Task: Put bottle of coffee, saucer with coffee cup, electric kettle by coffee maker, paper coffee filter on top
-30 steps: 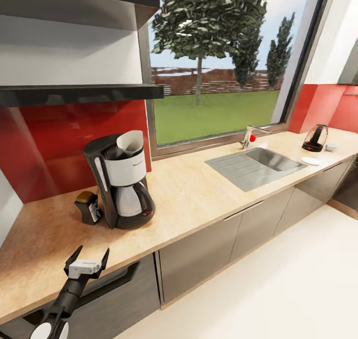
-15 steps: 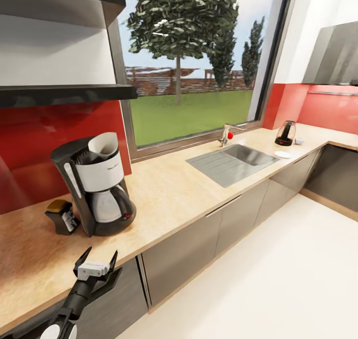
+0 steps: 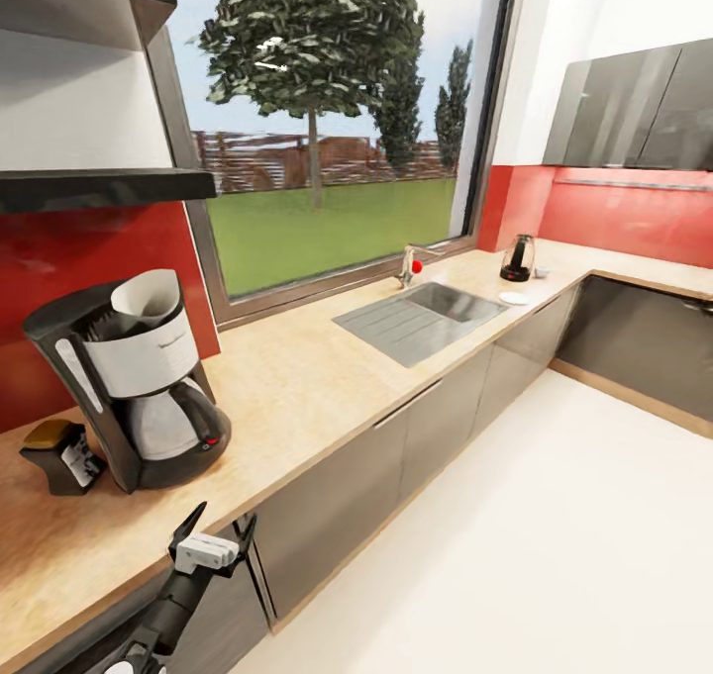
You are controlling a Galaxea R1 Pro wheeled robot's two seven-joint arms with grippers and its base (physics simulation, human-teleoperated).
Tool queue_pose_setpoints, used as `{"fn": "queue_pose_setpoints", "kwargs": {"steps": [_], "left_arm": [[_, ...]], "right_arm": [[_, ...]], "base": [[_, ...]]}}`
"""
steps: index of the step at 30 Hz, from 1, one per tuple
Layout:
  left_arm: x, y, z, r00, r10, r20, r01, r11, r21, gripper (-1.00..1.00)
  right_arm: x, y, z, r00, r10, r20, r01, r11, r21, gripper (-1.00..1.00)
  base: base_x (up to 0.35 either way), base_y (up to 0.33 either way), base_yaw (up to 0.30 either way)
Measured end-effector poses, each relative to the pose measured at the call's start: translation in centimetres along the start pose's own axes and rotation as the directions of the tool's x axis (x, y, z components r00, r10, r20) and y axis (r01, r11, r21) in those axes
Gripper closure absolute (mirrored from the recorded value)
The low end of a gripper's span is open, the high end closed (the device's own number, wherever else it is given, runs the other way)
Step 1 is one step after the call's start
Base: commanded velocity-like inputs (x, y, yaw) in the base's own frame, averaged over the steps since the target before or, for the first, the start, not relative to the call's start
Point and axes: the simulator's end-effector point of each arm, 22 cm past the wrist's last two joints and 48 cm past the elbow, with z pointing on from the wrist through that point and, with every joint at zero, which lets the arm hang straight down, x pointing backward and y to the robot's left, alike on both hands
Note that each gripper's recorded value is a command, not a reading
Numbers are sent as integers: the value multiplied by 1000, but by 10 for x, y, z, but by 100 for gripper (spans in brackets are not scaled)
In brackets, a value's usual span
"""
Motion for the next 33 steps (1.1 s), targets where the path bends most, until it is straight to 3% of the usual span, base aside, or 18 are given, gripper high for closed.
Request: {"fn": "queue_pose_setpoints", "kwargs": {"steps": [33], "left_arm": [[6,-1,-2,1000,-5,-15,5,1000,2,-100]], "right_arm": [[0,1,0,1000,3,0,-3,1000,-1,-100]], "base": [[0,0,-266]]}}
